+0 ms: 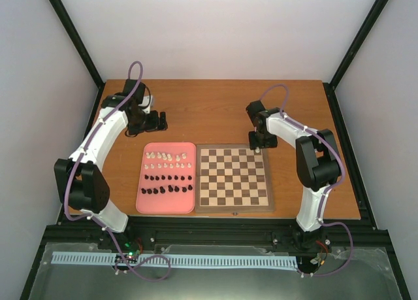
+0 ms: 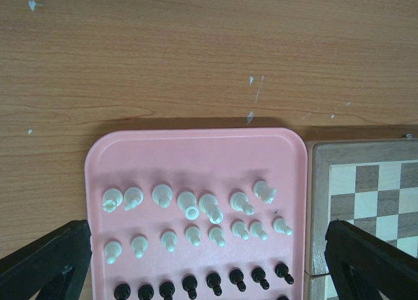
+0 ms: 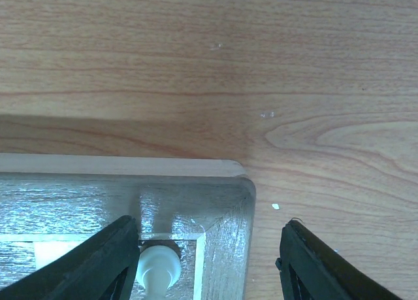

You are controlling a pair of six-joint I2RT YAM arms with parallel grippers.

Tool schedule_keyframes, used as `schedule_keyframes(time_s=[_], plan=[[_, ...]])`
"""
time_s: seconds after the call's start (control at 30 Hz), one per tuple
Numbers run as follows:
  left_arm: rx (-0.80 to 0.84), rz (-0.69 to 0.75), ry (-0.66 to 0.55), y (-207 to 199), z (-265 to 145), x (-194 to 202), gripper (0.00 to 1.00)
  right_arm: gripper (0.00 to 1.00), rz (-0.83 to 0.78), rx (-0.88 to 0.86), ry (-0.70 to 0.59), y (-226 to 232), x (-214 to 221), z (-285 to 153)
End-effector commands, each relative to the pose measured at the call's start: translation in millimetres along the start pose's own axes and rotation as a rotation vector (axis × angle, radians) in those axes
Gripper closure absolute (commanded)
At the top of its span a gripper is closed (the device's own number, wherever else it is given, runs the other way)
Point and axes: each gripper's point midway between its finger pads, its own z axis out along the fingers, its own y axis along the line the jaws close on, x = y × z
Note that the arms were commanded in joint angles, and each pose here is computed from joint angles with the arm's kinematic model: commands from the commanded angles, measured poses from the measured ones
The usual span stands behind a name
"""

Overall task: Set up the chess pieces on the board
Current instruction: Adjust the chess piece on the chessboard.

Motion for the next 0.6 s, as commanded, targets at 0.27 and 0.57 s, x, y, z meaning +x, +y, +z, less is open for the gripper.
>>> schedule_keyframes(time_s=[0.27,0.57], plan=[[0.010,0.014,-0.012,-4,-2,-7,0.00,0.33,-0.043,-0.127,-0.108,15,-22,-33],[0.009,0.013,-0.019,-4,-3,-10,0.00,0.35,-0.221,-0.295,-0.167,96,-46,-72]])
